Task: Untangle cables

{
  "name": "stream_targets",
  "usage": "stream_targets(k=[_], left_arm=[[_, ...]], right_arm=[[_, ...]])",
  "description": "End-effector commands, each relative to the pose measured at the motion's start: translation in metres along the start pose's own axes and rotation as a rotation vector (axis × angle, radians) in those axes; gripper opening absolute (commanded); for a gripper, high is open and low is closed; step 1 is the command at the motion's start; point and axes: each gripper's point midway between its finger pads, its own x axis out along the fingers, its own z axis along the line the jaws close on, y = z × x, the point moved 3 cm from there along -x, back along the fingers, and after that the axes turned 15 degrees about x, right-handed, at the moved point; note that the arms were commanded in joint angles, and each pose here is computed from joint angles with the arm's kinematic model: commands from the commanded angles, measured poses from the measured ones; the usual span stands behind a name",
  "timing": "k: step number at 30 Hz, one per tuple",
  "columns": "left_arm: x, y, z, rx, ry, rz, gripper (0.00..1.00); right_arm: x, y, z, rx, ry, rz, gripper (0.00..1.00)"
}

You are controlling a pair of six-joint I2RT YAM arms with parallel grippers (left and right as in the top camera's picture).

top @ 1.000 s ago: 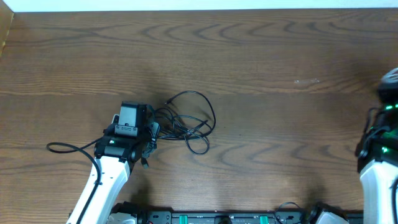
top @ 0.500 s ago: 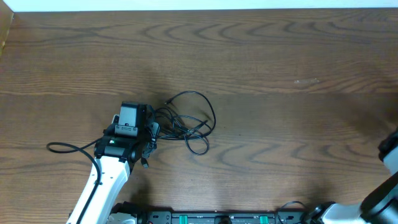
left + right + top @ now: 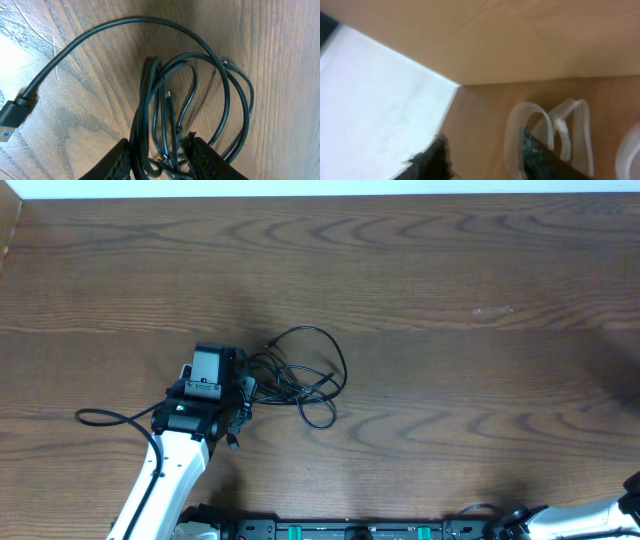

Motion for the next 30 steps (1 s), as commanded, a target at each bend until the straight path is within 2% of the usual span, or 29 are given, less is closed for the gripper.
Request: stream_targets(k=[1,2,6,11,12,14,18,21,24,28,30], left_arm=[[-0.001,-0.003,-0.002,-0.003,0.0,-0.008,0.38],[-0.001,-0.003,-0.002,-0.003,0.0,-0.008,0.38],[-0.001,-0.003,-0.002,-0.003,0.0,-0.008,0.38],[-0.001,-0.002,-0.002,-0.003,0.0,-0.007,0.38],[-0.001,-0.002,-0.002,-0.003,0.0,-0.006,0.34],[-0.001,0.0,-0.003,-0.003,0.007,0.01,0.08],[-0.002,0.006,-0.007,-0.003,0.033,0.053,0.08],[-0.002,0.007,-0.01,0.019,0.053,0.062,0.08],[-0.006,0.01,-0.039,0.179,0.21,0.091,0.08],[-0.034,0.025,-0.101,0.518,0.61,0.131,0.08],[-0.05,0.035,-0.121,0.632,0.759,0.139,0.07]], right_arm=[[0.005,0.016,0.023,-0.015,-0.115,0.147,0.96],[0.006,0.02,0.028,-0.02,-0.132,0.167,0.99],[0.007,0.039,0.057,-0.029,-0.235,0.268,0.99],[-0.003,0.067,0.118,0.006,-0.468,0.382,0.99],[-0.006,0.072,0.131,0.023,-0.513,0.397,0.99],[-0.015,0.084,0.157,0.08,-0.604,0.436,0.99],[-0.035,0.116,0.2,0.244,-0.719,0.57,0.99],[-0.054,0.145,0.227,0.277,-0.812,0.663,0.99],[-0.075,0.176,0.251,0.285,-0.898,0.75,0.99],[-0.096,0.22,0.271,0.343,-0.924,0.892,0.99],[-0.108,0.242,0.279,0.353,-0.935,0.956,0.99]])
